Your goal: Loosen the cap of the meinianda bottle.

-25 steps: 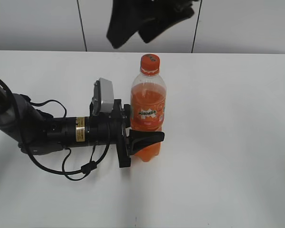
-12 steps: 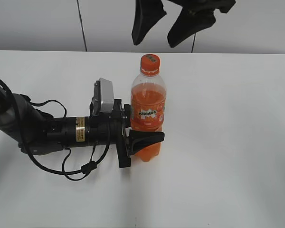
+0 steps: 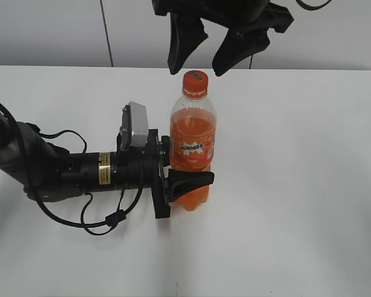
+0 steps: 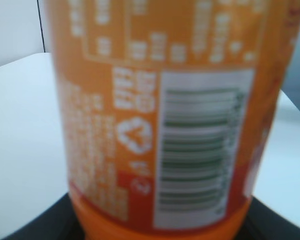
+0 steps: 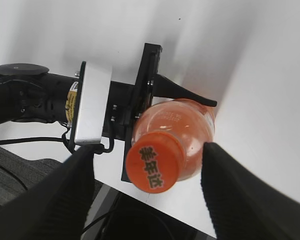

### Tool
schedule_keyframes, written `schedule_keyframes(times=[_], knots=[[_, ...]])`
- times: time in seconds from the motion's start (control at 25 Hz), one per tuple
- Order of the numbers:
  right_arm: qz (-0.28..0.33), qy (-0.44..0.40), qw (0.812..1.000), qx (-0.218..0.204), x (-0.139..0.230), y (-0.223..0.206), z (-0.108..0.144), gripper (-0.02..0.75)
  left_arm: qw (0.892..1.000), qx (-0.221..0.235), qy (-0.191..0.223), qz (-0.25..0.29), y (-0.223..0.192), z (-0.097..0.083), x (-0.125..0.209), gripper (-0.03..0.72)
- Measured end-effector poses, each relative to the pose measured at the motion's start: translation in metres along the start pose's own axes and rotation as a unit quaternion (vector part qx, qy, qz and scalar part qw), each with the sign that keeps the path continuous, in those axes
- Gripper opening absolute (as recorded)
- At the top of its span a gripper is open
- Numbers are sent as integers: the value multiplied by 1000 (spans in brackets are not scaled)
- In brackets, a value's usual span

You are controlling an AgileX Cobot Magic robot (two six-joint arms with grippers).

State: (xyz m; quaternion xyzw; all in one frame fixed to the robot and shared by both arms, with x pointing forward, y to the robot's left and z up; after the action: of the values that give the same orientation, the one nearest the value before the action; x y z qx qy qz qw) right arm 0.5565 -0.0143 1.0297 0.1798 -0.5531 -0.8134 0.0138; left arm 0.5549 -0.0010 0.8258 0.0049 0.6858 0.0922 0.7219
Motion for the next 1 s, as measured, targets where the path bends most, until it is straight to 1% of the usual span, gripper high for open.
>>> schedule_keyframes(times=[0.4,0.48,0.56,0.8,1.0], knots=[[13,15,1000,1,1,-12,-1,498,1000,0,0,0,0,0,0,380],[13,19,1000,1,1,-12,-1,488,1000,0,0,0,0,0,0,380],[13,22,1000,1,1,-12,-1,447,1000,0,0,0,0,0,0,380],[13,39,999,3,0,-12,-2,278,1000,-1,0,0,0,0,0,380],[13,56,998,4,0,-12,-3,269,1000,-1,1,0,0,0,0,379]])
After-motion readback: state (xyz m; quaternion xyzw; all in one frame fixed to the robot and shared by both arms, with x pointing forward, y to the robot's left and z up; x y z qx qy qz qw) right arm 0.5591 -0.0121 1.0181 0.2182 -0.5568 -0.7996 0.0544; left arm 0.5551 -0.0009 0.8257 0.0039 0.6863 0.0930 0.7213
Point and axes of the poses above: a point on each arm's last joint axis where the gripper is mounted, y pointing back along that axis away from the gripper, z along the wrist's bending axis when the last joint is at zero, x = y × z, the point moved 9 cm from there along -y, pointing out along that axis toward the gripper, and after that the axes turned 5 degrees about -y, right-handed, at the moved point
